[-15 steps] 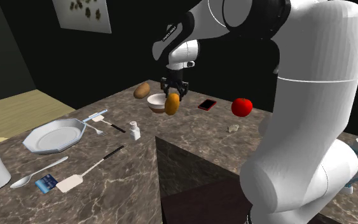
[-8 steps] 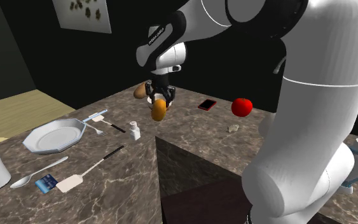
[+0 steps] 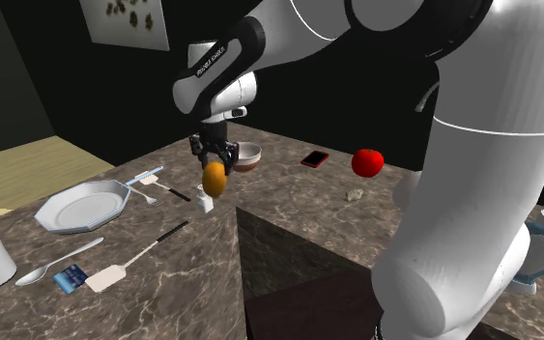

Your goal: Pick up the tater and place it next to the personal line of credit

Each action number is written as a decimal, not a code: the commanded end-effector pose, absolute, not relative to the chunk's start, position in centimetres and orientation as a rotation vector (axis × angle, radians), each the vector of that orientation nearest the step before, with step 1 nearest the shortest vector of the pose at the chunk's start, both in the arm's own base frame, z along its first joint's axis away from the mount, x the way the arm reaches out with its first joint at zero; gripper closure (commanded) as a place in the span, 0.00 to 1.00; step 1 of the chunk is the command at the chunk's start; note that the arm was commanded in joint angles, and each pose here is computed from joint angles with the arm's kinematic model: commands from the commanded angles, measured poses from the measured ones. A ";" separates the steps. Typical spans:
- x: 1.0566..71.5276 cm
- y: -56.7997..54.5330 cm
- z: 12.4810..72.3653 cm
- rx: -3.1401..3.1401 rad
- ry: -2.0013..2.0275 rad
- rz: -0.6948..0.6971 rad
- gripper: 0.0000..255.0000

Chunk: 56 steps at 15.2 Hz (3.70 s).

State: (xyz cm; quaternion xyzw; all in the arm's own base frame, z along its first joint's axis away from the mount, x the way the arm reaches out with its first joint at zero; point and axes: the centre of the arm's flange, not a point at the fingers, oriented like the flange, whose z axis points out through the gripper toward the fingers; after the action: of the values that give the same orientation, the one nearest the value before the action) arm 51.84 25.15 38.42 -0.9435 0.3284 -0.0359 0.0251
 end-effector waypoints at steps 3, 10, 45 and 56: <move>49.5 30.1 38.5 -2.917 1.018 -0.111 1.00; 45.5 38.4 38.5 -2.917 1.018 -0.111 1.00; 31.5 67.2 32.8 -2.917 1.018 -0.111 1.00; 31.5 67.2 27.0 -2.917 1.018 -0.111 1.00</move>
State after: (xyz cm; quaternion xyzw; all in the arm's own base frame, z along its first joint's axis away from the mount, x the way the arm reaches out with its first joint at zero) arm 31.53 67.21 28.92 -0.9425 0.3297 -0.0382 0.0386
